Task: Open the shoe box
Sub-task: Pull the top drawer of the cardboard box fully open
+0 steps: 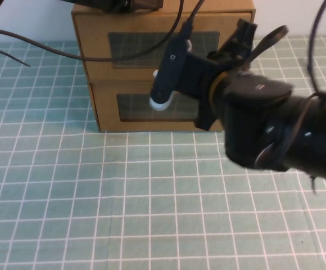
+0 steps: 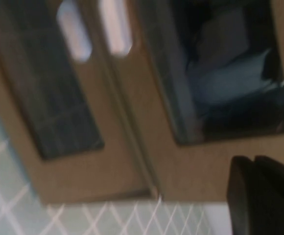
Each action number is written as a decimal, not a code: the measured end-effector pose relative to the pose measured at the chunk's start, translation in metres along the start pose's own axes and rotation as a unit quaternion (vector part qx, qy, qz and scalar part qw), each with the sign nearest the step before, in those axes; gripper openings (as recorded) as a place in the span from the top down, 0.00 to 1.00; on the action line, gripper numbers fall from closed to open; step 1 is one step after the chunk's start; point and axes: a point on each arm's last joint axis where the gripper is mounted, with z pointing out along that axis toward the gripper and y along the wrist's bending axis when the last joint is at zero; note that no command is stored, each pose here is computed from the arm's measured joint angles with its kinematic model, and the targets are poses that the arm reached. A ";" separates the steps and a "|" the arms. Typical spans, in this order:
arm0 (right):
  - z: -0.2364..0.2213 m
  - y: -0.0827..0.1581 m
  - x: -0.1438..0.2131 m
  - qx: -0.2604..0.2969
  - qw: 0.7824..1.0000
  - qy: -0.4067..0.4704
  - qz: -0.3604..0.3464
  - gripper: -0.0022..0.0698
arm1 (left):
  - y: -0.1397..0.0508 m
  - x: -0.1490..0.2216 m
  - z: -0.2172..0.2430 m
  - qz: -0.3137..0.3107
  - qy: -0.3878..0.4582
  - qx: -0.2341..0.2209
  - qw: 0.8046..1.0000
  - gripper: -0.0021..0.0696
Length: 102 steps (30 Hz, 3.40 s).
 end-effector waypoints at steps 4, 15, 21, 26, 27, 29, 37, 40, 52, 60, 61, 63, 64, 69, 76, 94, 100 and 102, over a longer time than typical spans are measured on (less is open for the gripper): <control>0.015 0.015 -0.010 0.038 0.999 -0.036 -0.002 0.99 | -0.002 0.001 -0.001 0.005 0.022 -0.033 0.999 0.98; 0.043 0.058 -0.017 -0.004 0.997 -0.071 -0.042 0.78 | -0.006 -0.001 0.000 0.003 0.022 -0.049 0.999 0.98; 0.047 0.063 -0.019 -0.010 0.996 -0.074 -0.046 0.57 | -0.008 -0.003 0.001 -0.001 0.007 -0.037 0.999 0.98; 0.050 0.065 -0.021 -0.011 0.996 -0.076 -0.045 0.52 | -0.007 -0.004 0.003 -0.002 -0.003 -0.025 1.000 0.98; 0.051 0.064 -0.022 -0.010 0.996 -0.076 -0.045 0.52 | -0.007 -0.004 0.003 -0.003 -0.005 -0.023 1.000 0.98; 0.051 0.061 -0.026 -0.005 0.996 -0.080 -0.040 0.52 | -0.006 -0.003 0.003 -0.006 -0.006 -0.022 1.000 0.98; 0.063 0.059 -0.036 0.003 0.996 -0.085 -0.030 0.52 | -0.006 -0.004 0.003 -0.006 -0.007 -0.022 1.000 0.98; 0.069 0.057 -0.035 0.005 0.996 -0.083 -0.028 0.52 | -0.006 -0.004 0.003 -0.006 -0.007 -0.022 1.000 0.98; 0.092 0.063 -0.023 -0.004 0.996 -0.071 -0.048 0.91 | -0.006 -0.003 0.003 -0.006 -0.007 -0.020 1.000 0.98; 0.092 0.063 -0.023 -0.002 0.996 -0.072 -0.055 0.95 | -0.005 -0.003 0.003 -0.007 -0.007 -0.021 1.000 0.98; 0.092 0.063 -0.024 -0.002 0.996 -0.071 -0.055 0.95 | -0.005 -0.003 0.003 -0.007 -0.007 -0.021 1.000 0.98; 0.088 0.062 -0.026 -0.001 0.996 -0.072 -0.050 0.95 | -0.005 -0.003 0.003 -0.007 -0.007 -0.021 1.000 0.98; 0.086 0.062 -0.027 0.000 0.996 -0.071 -0.048 0.95 | -0.005 -0.003 0.003 -0.006 -0.007 -0.021 1.000 0.98; 0.077 0.064 -0.030 0.003 0.997 -0.068 -0.043 0.95 | -0.005 -0.003 0.003 -0.006 -0.007 -0.021 1.000 0.98; 0.045 0.074 -0.025 -0.009 0.994 -0.072 -0.076 0.96 | -0.005 -0.003 0.003 -0.006 -0.006 -0.021 1.000 0.98; -0.054 0.102 -0.007 -0.075 0.991 -0.096 -0.064 0.96 | -0.005 -0.003 0.003 -0.006 -0.006 -0.021 1.000 0.98; -0.055 0.102 -0.007 -0.071 0.990 -0.099 -0.068 0.94 | -0.005 -0.003 0.003 -0.006 -0.006 -0.021 1.000 0.98; -0.055 0.101 -0.008 -0.079 0.992 -0.088 -0.049 0.88 | -0.005 -0.003 0.003 -0.006 -0.005 -0.020 1.000 0.98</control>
